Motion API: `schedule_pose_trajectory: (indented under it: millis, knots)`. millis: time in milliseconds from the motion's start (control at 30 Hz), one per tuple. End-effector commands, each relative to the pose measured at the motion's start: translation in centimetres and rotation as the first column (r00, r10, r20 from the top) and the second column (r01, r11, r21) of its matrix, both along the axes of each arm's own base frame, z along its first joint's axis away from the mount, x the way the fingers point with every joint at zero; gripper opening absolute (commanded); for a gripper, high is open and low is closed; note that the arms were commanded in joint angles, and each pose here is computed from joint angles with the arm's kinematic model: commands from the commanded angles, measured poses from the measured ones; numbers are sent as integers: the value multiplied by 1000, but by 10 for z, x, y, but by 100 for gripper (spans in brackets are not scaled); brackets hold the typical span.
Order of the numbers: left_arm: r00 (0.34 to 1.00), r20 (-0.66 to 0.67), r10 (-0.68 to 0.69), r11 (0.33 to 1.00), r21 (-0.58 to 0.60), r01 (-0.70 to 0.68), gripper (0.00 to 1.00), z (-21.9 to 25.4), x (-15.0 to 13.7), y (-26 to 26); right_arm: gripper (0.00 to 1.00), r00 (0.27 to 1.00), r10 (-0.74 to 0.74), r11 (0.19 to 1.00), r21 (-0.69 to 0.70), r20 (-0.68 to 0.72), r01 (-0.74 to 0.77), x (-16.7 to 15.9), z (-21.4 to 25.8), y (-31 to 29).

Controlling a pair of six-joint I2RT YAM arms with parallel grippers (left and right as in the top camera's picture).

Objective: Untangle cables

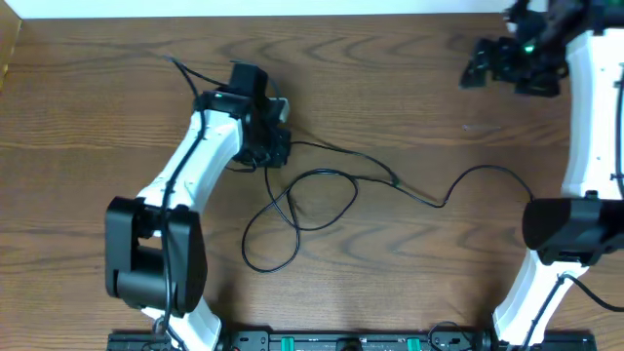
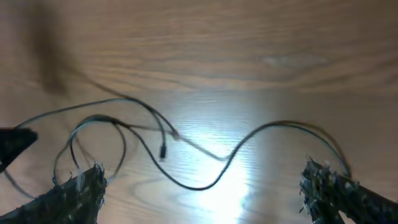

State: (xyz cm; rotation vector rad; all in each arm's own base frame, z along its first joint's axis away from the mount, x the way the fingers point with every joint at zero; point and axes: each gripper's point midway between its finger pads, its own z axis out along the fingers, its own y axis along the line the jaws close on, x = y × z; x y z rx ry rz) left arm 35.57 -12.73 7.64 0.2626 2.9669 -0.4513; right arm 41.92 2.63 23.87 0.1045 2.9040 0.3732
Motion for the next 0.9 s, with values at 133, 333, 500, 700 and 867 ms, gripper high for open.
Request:
schedule_pose_trajectory:
  millis: [133, 333, 500, 700, 867]
  knots:
    - [994, -98, -42, 996, -78, 34, 63, -14, -16, -18, 99, 985, 165, 986, -11, -43, -165, -2, -37, 60]
    - [1000, -14, 25, 998, -63, -26, 89, 9, 14, 0, 97, 959, 281, 959, 47, -37, -279, -4, -70, 116]
    - [983, 63, 174, 981, -94, -168, 91, 40, 46, 32, 97, 922, 384, 923, 35, -35, -383, -15, -88, 154]
    - [933, 87, 350, 934, -113, -340, 92, 48, 65, 92, 99, 761, 648, 759, -66, -13, -648, -38, -113, 200]
    - [910, 86, 406, 911, -115, -396, 92, 48, 67, 115, 99, 575, 818, 571, -108, -10, -814, -63, -141, 231]
